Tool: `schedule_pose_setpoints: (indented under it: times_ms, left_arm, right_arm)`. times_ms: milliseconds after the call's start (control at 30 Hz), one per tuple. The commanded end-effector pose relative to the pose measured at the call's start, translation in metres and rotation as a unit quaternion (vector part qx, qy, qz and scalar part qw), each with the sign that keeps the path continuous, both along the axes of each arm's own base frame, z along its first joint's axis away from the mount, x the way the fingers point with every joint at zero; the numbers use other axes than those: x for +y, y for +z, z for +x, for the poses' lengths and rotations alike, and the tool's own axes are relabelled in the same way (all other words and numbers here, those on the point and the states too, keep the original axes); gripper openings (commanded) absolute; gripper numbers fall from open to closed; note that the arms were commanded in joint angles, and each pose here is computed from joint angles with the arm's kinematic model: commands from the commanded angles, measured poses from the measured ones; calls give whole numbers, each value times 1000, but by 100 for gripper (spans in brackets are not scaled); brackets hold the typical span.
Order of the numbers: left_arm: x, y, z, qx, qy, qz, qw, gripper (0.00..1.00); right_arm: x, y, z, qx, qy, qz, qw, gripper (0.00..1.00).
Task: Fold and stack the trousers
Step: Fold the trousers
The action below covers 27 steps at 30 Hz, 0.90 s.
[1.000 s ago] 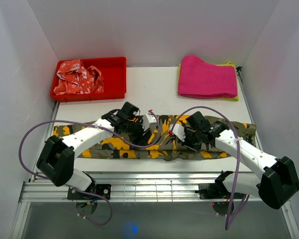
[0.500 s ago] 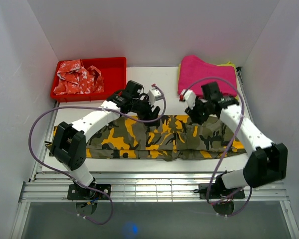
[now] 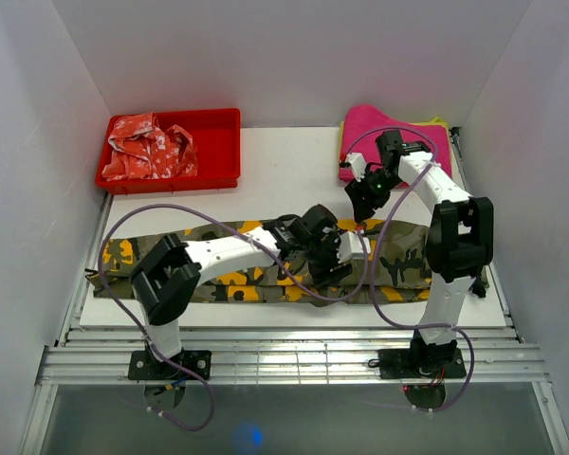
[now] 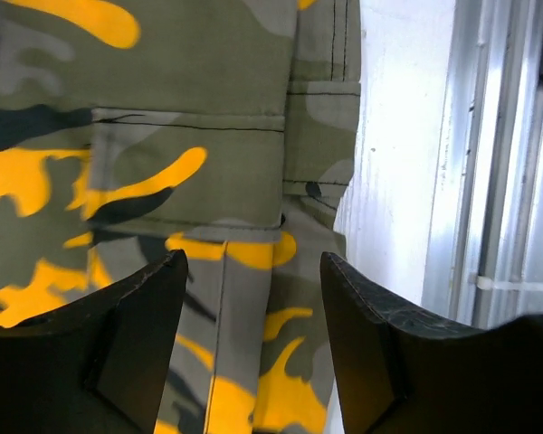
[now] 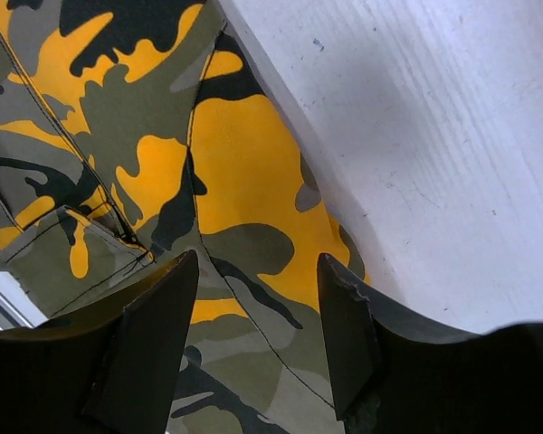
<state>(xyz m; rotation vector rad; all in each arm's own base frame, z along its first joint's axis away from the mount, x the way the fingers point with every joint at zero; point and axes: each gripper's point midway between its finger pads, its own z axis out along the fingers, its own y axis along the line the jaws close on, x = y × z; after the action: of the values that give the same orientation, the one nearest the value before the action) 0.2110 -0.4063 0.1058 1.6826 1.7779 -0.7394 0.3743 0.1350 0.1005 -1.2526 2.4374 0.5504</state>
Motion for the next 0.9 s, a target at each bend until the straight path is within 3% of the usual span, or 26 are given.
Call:
schedule_pose_setpoints:
  times_ms: [0, 200, 300, 400, 533, 567, 600, 700, 800, 867]
  left_arm:
    - [-13, -13, 15, -25, 19, 14, 999, 71]
    - [-11, -4, 10, -9, 37, -15, 999, 70]
    - [1, 14, 13, 31, 64, -38, 997, 70]
    - [22, 37, 33, 92, 117, -75, 986, 71]
    - [58, 55, 63, 116, 171, -104, 973, 77]
    - [63, 62, 67, 112, 177, -110, 972, 79]
    - [72, 64, 78, 113, 197, -111, 968, 80]
    - [85, 67, 100, 133, 234, -109, 957, 80]
    - [103, 75, 135, 142, 271, -119, 945, 80]
    - [101, 91, 149, 131, 271, -135, 944, 80]
  right_arm:
    - [-1, 8, -3, 25, -14, 14, 999, 61]
    - [2, -4, -1, 37, -1, 15, 999, 68]
    - [0, -21, -16, 77, 18, 8, 997, 68]
    - [-2, -31, -24, 84, 28, 3, 996, 67]
    - [-3, -39, -22, 76, 36, -4, 996, 68]
    - [-2, -38, -22, 74, 39, -3, 997, 65]
    - [1, -37, -22, 73, 44, -1, 996, 49]
    - [5, -28, -26, 64, 59, 2, 996, 25]
    - [10, -19, -34, 44, 85, -2, 995, 8]
    - [11, -16, -44, 39, 98, -5, 994, 8]
